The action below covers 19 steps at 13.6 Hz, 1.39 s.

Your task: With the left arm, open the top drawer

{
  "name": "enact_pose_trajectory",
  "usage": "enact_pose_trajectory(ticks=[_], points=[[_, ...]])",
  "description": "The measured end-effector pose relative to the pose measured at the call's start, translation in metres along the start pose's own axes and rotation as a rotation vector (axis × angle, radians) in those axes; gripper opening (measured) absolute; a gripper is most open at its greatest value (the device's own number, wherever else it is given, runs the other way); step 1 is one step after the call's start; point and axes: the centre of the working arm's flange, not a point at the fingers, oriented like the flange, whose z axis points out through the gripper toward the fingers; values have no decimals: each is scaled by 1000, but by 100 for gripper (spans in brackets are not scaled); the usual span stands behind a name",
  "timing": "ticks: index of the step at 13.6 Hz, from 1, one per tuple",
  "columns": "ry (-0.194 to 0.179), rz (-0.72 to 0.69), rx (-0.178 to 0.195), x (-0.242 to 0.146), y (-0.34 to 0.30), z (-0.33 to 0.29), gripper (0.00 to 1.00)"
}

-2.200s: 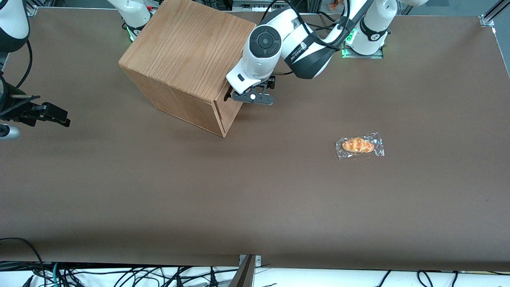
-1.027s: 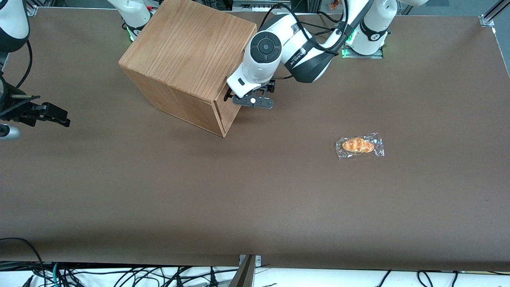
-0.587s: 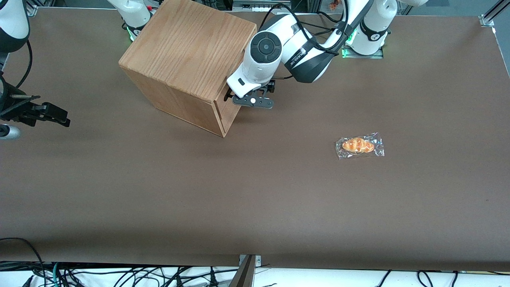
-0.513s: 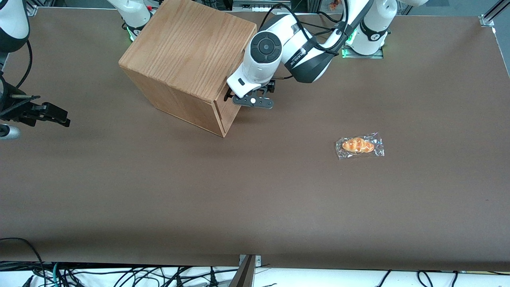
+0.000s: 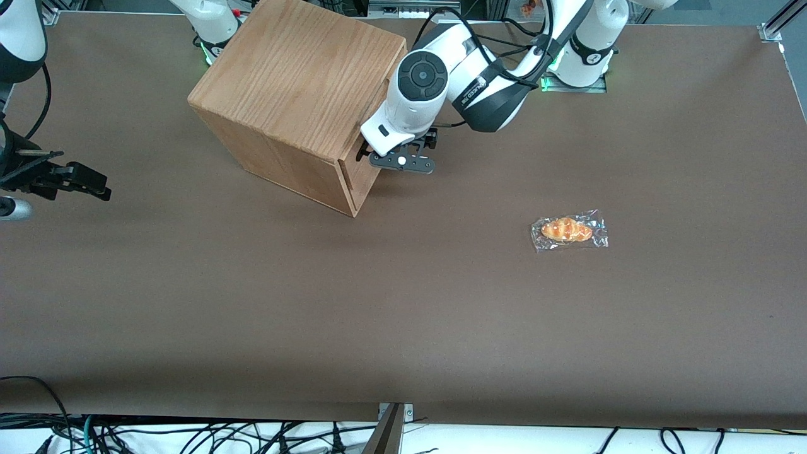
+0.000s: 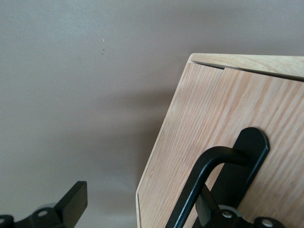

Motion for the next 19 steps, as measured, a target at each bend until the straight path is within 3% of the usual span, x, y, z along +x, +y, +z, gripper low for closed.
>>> enact_pose_trajectory(ticks=[19], points=[[-33, 1, 17, 19, -37, -12, 100]])
